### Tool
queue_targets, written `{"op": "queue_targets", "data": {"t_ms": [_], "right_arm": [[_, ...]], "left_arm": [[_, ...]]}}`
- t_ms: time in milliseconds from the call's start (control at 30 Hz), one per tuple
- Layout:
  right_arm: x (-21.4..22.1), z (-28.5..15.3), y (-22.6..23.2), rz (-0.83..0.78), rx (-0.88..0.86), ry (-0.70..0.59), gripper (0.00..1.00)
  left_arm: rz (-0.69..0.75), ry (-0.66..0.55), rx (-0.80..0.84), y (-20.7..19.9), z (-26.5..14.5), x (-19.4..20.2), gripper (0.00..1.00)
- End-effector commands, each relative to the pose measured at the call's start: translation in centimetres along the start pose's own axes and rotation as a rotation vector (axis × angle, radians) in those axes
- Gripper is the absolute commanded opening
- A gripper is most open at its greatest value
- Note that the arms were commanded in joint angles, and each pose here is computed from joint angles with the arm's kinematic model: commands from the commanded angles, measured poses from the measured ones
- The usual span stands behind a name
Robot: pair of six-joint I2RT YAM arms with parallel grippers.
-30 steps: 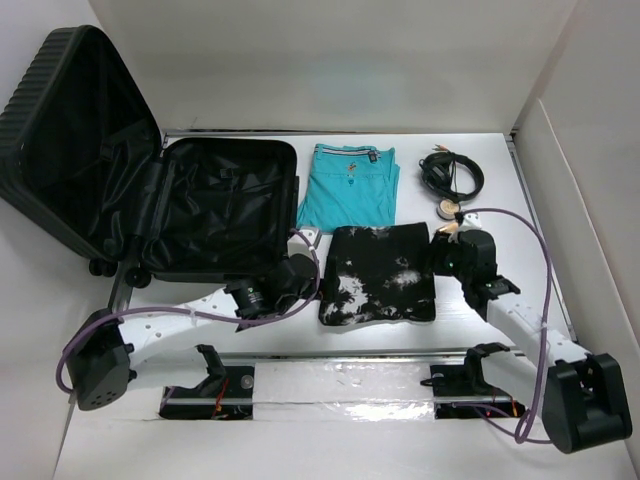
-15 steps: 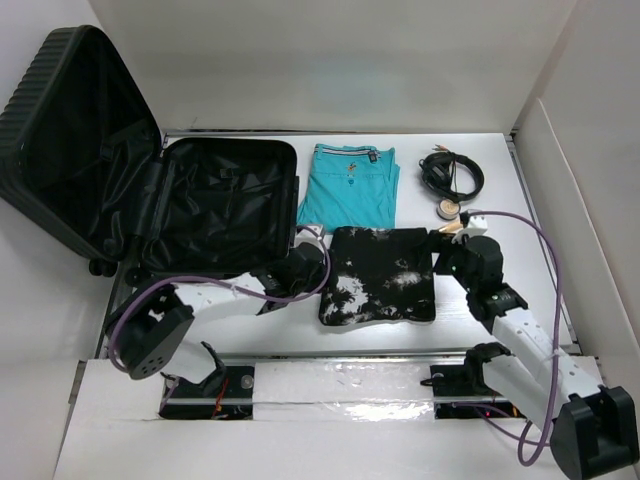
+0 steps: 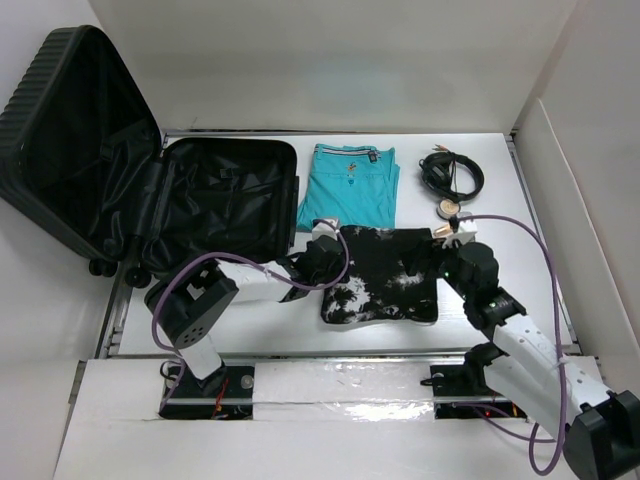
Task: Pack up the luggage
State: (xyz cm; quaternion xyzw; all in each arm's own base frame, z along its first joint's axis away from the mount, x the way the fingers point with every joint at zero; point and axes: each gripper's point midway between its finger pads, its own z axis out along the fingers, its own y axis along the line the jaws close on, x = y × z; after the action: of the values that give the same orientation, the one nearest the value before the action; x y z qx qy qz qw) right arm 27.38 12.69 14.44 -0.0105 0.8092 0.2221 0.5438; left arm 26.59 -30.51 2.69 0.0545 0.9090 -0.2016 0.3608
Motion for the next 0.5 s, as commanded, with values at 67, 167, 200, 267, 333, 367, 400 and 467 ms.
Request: {"op": "queue_targets", "data": {"t_ms": [67, 167, 200, 267, 333, 367, 400, 467], "right_arm": [[-2.3, 0.3, 2.4, -0.015, -0.067, -0.091, 0.87], [-2.9, 0.4, 3.2, -0.023, -0.068, -0.105, 0.86], [-3.1, 0.3, 3.4, -0.026, -0.062, -0.112, 0.86], [-4.0, 0.0, 3.6, -0.028, -0.06, -0.146, 0.86], [-5.2, -0.4, 3.0, -0.034, -0.011, -0.178, 0.86], [-5.7, -0.7, 2.7, -0.029, 0.011, -0.193, 0.86], [-6.9, -1.4, 2.4, -0.016, 0.035, -0.238, 0.87], [-7.8, -2.1, 2.1, -0.002, 0.052, -0.284, 0.87]], "left_arm": [[-0.016, 0.065, 0.057, -0.9, 0.8, 2.0, 0.24], [-0.015, 0.043, 0.057, -1.2, 0.2, 1.0, 0.0], [-0.009, 0.016, 0.071, -1.7, -0.5, -0.1, 0.0], [-0.001, -0.034, 0.089, -2.5, -1.5, -2.2, 0.0], [0.013, -0.109, 0.122, -3.9, -3.8, -5.6, 0.0], [0.02, -0.135, 0.132, -4.5, -4.6, -6.8, 0.0], [0.021, -0.179, 0.158, -5.4, -6.0, -8.8, 0.0], [0.034, -0.265, 0.178, -6.5, -7.9, -13.2, 0.0]]}}
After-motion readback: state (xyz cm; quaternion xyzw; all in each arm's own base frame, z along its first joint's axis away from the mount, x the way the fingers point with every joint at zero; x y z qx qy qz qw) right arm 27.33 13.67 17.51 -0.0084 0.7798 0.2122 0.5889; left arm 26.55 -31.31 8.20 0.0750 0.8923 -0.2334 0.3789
